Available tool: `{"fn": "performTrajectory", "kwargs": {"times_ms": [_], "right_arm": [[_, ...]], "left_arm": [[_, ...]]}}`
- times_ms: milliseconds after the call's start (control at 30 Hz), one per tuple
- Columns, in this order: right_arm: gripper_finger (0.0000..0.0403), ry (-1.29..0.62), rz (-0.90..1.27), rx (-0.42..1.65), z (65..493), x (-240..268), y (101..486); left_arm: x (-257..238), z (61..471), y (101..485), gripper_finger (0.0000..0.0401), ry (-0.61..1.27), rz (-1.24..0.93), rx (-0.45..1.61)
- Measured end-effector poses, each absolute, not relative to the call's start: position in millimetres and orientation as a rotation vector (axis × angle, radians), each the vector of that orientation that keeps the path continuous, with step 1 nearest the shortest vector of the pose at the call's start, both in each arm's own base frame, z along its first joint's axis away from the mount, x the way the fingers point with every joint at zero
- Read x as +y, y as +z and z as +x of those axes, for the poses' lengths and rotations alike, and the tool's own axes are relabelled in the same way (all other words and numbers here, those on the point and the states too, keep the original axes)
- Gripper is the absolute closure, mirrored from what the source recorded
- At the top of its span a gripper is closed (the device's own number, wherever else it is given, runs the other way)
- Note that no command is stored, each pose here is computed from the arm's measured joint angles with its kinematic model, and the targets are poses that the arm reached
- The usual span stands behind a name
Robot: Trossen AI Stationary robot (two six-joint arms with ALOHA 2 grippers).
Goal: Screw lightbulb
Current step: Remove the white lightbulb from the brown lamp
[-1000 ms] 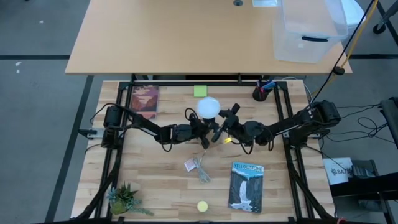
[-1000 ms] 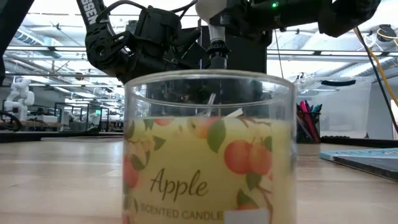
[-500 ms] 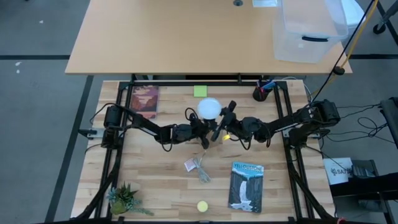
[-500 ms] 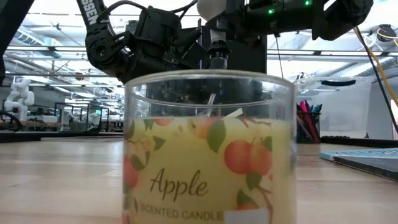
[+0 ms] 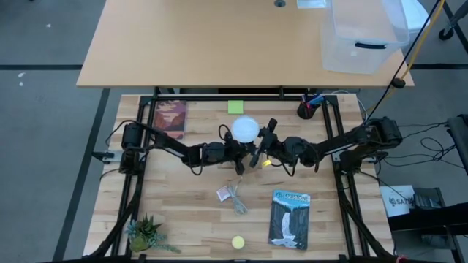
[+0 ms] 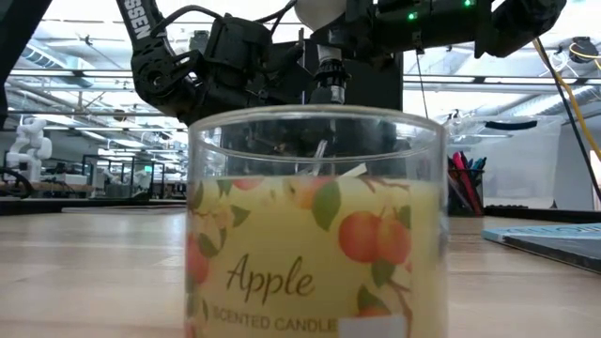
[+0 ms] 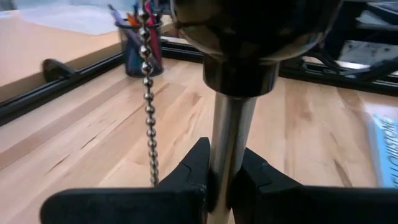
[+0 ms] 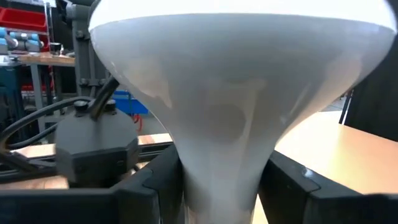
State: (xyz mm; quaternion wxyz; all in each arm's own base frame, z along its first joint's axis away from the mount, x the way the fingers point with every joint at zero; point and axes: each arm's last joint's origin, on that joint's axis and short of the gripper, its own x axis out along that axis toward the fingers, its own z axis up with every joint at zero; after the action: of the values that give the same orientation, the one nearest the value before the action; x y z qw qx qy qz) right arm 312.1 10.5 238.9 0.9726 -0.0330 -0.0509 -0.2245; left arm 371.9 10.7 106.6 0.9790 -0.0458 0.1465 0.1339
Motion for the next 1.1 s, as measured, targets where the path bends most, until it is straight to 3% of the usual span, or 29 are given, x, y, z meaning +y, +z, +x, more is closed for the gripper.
{"fn": "performTrajectory", "kwargs": {"times_ms": [500, 1100], "right_arm": [[0.0245, -0.254, -0.088, 0.021, 291.2, 8.7, 258.0], [0.0248, 0.143, -0.064, 0.032, 289.9, -4.9, 258.2]], "left_arm": [[4.6, 373.8, 107.6, 0.0371, 0.020, -0.056, 0.305], [-4.0, 372.1, 108.0, 0.0371, -0.327, -0.054, 0.301]]}}
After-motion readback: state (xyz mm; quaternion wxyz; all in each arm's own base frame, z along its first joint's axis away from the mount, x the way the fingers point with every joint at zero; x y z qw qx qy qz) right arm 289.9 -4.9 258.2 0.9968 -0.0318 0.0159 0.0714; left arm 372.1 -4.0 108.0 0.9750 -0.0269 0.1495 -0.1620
